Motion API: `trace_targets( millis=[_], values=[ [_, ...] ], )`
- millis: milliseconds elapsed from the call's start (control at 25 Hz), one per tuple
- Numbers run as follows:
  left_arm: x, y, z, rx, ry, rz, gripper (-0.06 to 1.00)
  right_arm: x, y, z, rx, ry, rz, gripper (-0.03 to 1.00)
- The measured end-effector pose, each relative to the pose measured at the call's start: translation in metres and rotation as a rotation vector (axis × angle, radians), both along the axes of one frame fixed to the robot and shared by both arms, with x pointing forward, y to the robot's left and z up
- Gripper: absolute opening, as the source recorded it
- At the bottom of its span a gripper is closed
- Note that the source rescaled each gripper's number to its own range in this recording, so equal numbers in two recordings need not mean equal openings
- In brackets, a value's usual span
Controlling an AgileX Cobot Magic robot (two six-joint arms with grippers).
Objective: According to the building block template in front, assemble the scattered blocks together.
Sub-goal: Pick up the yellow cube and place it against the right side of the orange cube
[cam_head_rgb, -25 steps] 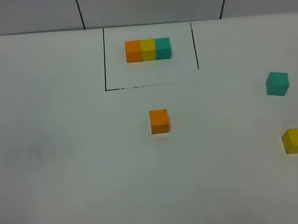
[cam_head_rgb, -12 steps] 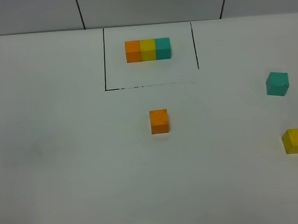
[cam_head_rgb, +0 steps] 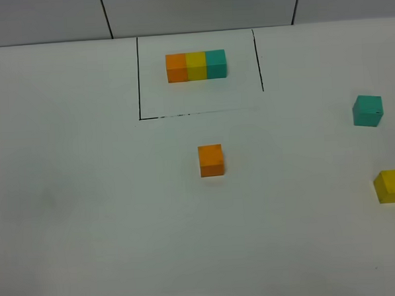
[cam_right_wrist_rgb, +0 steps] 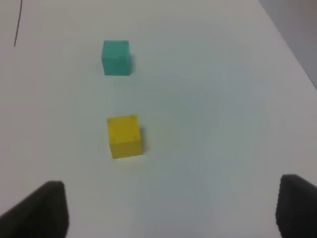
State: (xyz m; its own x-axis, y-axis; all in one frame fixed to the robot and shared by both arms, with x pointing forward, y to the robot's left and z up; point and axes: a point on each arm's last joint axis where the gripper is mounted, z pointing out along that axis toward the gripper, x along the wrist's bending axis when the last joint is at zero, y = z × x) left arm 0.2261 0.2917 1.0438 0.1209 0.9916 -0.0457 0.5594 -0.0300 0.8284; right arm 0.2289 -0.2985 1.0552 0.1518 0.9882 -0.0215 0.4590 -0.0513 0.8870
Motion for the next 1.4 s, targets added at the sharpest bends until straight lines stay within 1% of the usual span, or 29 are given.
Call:
trace_targets(
  millis=[200, 400, 520, 560, 640, 760, 800, 880, 920, 1000, 1080, 1200, 1320, 1400],
  values=[
    [0.0, 0.0, 0.0, 0.0, 0.0, 0.0, 0.98, -0.001, -0.003, 0.0, -0.035, 0.005, -0.025, 0.72],
    [0.0, 0.0, 0.0, 0.0, 0.0, 0.0, 0.98, -0.001, -0.004, 0.0, -0.041, 0.006, -0.03, 0.72],
    [0.0, 0.0, 0.0, 0.0, 0.0, 0.0, 0.98, 0.0, -0.005, 0.0, -0.014, 0.003, -0.051, 0.72],
    [0.0, 0.0, 0.0, 0.0, 0.0, 0.0, 0.98, 0.002, -0.005, 0.0, -0.001, 0.018, -0.058, 0.72],
    [0.0, 0.0, 0.0, 0.0, 0.0, 0.0, 0.98, 0.014, -0.007, 0.002, 0.029, 0.088, -0.075, 0.72],
    [0.0, 0.0, 0.0, 0.0, 0.0, 0.0, 0.98, 0.045, -0.012, 0.006, 0.068, 0.241, -0.091, 0.72],
    [0.0, 0.0, 0.0, 0.0, 0.0, 0.0, 0.98, 0.055, -0.013, 0.009, 0.08, 0.274, -0.097, 0.72],
    [0.0, 0.0, 0.0, 0.0, 0.0, 0.0, 0.98, 0.085, -0.017, 0.012, 0.102, 0.359, -0.108, 0.72],
    [0.0, 0.0, 0.0, 0.0, 0.0, 0.0, 0.98, 0.098, -0.019, 0.015, 0.111, 0.384, -0.111, 0.72],
    [0.0, 0.0, 0.0, 0.0, 0.0, 0.0, 0.98, 0.132, -0.024, 0.012, 0.131, 0.481, -0.114, 0.72],
    [0.0, 0.0, 0.0, 0.0, 0.0, 0.0, 0.98, 0.164, -0.027, 0.004, 0.154, 0.567, -0.108, 0.72],
    [0.0, 0.0, 0.0, 0.0, 0.0, 0.0, 0.98, 0.209, -0.031, -0.025, 0.179, 0.717, -0.078, 0.72],
    [0.0, 0.0, 0.0, 0.0, 0.0, 0.0, 0.98, 0.238, -0.031, -0.057, 0.208, 0.809, -0.031, 0.77],
    [0.0, 0.0, 0.0, 0.0, 0.0, 0.0, 0.98, 0.25, -0.029, -0.075, 0.228, 0.845, 0.009, 0.81]
  ],
)
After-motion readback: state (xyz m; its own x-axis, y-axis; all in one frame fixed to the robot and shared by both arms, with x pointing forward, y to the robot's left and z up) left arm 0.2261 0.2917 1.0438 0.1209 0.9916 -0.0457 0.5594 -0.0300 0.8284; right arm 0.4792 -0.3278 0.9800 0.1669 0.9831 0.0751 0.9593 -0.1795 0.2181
